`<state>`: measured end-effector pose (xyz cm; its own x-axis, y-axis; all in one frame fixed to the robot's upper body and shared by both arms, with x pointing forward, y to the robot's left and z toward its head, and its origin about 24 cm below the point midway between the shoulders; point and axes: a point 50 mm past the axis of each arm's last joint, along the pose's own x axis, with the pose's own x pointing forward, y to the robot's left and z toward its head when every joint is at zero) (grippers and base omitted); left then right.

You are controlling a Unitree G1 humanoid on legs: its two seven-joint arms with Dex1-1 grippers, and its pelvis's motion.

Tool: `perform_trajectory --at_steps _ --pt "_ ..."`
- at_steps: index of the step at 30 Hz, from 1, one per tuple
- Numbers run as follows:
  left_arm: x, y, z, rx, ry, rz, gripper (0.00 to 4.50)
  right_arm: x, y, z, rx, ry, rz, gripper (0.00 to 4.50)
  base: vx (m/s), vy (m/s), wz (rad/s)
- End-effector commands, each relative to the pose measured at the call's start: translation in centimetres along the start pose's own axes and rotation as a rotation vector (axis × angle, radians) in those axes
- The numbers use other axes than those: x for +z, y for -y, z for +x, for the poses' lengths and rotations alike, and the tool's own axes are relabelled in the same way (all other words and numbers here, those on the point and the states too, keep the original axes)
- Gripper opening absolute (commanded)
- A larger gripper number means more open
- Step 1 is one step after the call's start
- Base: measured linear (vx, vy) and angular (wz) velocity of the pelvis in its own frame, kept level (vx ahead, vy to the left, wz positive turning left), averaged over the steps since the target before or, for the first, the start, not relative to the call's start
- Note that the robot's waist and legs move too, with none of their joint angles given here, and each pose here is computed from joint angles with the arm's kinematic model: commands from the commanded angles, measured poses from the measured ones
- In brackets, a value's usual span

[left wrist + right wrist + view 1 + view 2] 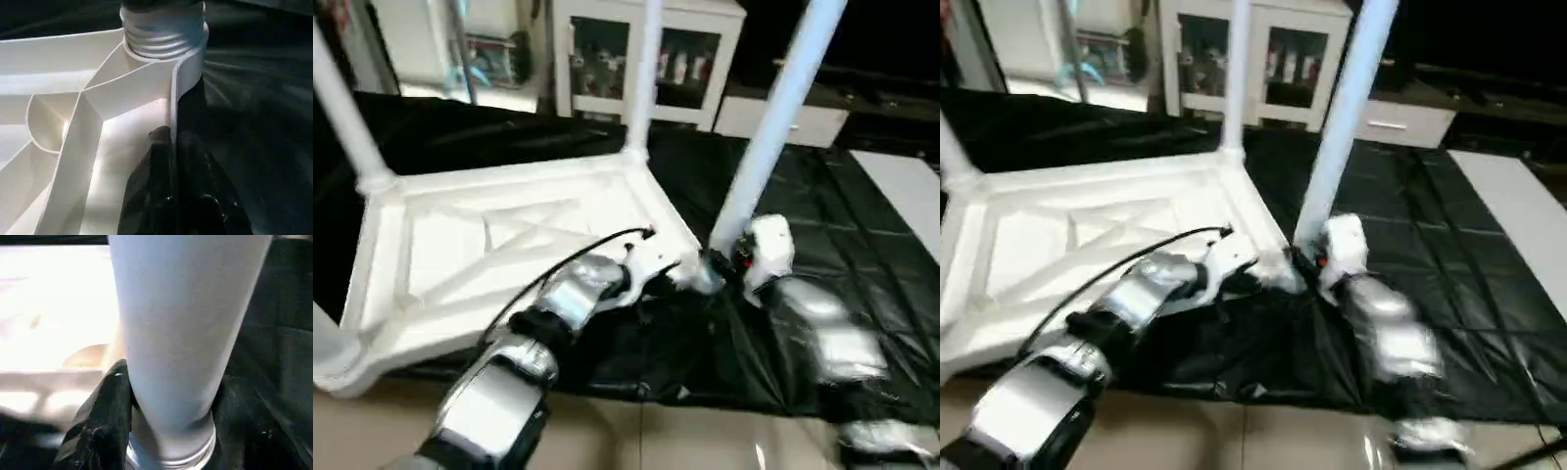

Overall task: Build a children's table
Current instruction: Rotate leg to tighten

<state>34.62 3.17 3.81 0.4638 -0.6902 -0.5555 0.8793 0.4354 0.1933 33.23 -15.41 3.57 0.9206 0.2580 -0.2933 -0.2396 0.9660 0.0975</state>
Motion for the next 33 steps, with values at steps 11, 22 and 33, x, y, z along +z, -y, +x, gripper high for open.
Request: perform_trajectory --at_steps 11,22,33 --pt "2.4 -1.3 0.0 0.099 0.101 0.126 0.00 0.0 -1.5 0.7 -0.030 0.068 0.096 2.46 0.000 0.000 0.00" --pt "-1.8 -0.1 -2.8 -0.360 0.069 0.174 0.00 1.5 2.0 -4.7 0.489 -0.043 -0.271 3.48 0.009 -0.006 0.02" --pt "-4.2 0.8 -5.9 -0.614 0.008 0.237 0.00 0.3 2.6 -7.5 0.796 -0.198 -0.396 4.33 0.000 0.000 0.00"
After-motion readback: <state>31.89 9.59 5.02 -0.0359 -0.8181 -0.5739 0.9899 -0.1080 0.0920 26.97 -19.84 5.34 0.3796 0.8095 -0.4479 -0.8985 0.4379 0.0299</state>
